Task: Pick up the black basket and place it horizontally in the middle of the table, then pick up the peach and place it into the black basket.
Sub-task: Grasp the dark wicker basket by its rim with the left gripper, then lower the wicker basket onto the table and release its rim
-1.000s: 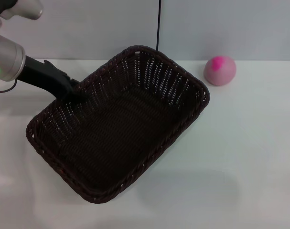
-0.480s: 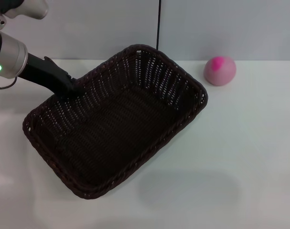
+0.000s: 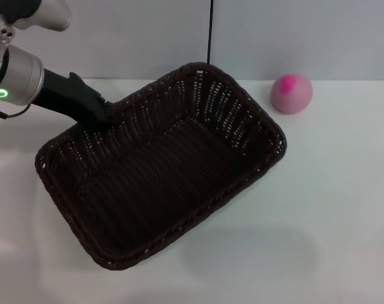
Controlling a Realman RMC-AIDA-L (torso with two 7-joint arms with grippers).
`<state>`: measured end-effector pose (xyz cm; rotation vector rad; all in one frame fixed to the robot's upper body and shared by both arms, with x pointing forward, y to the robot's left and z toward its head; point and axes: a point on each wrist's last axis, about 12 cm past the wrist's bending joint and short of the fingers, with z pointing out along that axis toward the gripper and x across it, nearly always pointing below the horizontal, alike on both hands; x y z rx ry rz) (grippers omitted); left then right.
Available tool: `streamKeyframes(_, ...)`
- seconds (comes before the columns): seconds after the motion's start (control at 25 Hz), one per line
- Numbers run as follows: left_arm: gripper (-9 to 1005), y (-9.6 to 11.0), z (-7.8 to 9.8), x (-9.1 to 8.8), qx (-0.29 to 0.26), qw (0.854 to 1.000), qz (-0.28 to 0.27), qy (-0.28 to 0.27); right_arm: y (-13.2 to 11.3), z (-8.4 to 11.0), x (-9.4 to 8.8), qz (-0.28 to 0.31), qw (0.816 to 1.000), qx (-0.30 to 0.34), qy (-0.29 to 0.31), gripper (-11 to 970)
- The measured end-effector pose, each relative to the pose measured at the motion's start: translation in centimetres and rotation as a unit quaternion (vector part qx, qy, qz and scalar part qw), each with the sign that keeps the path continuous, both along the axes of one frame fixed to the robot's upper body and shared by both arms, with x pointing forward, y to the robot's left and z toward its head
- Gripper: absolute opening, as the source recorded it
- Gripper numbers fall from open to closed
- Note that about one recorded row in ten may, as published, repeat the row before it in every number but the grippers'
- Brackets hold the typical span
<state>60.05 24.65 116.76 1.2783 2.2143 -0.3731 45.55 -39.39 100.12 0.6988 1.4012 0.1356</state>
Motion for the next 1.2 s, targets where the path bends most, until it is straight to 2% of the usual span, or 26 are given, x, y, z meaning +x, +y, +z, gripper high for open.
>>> streamKeyframes(0.32, 209, 0.8, 1.0, -0.4, -0.054, 0.998, -0.018, -0.029, -0.1, -0.2, 0.0, -0.006, 1.000, 0.005, 0.007, 655)
streamKeyframes(0.4, 203, 0.9, 1.4, -0.7, -0.079, 0.996, -0.038, -0.036, -0.2, -0.2, 0.0, -0.008, 1.000, 0.007, 0.008, 654)
streamKeyframes(0.6, 191, 1.1, 1.7, -1.0, -0.094, 0.993, -0.051, -0.040, -0.1, -0.3, 0.0, -0.008, 1.000, 0.007, 0.010, 652)
streamKeyframes(0.68, 187, 1.1, 2.6, -1.4, -0.119, 0.988, -0.087, -0.044, -0.1, -0.3, 0.0, -0.009, 1.000, 0.009, 0.012, 652)
streamKeyframes(0.84, 187, 1.0, 2.8, -1.5, -0.124, 0.986, -0.098, -0.043, -0.1, -0.5, 0.0, -0.010, 1.000, 0.011, 0.017, 650)
streamKeyframes(0.92, 187, 0.3, 3.7, -1.5, -0.130, 0.982, -0.129, -0.050, -0.1, -0.6, 0.0, -0.010, 1.000, 0.013, 0.022, 649)
streamKeyframes(1.12, 187, -0.1, 4.0, -1.4, -0.131, 0.980, -0.139, -0.050, 0.0, -0.7, 0.0, -0.011, 0.999, 0.015, 0.026, 648)
streamKeyframes(1.16, 187, -1.4, 4.9, -1.2, -0.134, 0.975, -0.168, -0.049, 0.0, -0.8, -0.1, -0.011, 0.999, 0.017, 0.028, 647)
streamKeyframes(1.2, 187, -1.8, 5.3, -1.1, -0.134, 0.974, -0.178, -0.050, 0.0, -0.8, -0.1, -0.011, 0.999, 0.017, 0.028, 647)
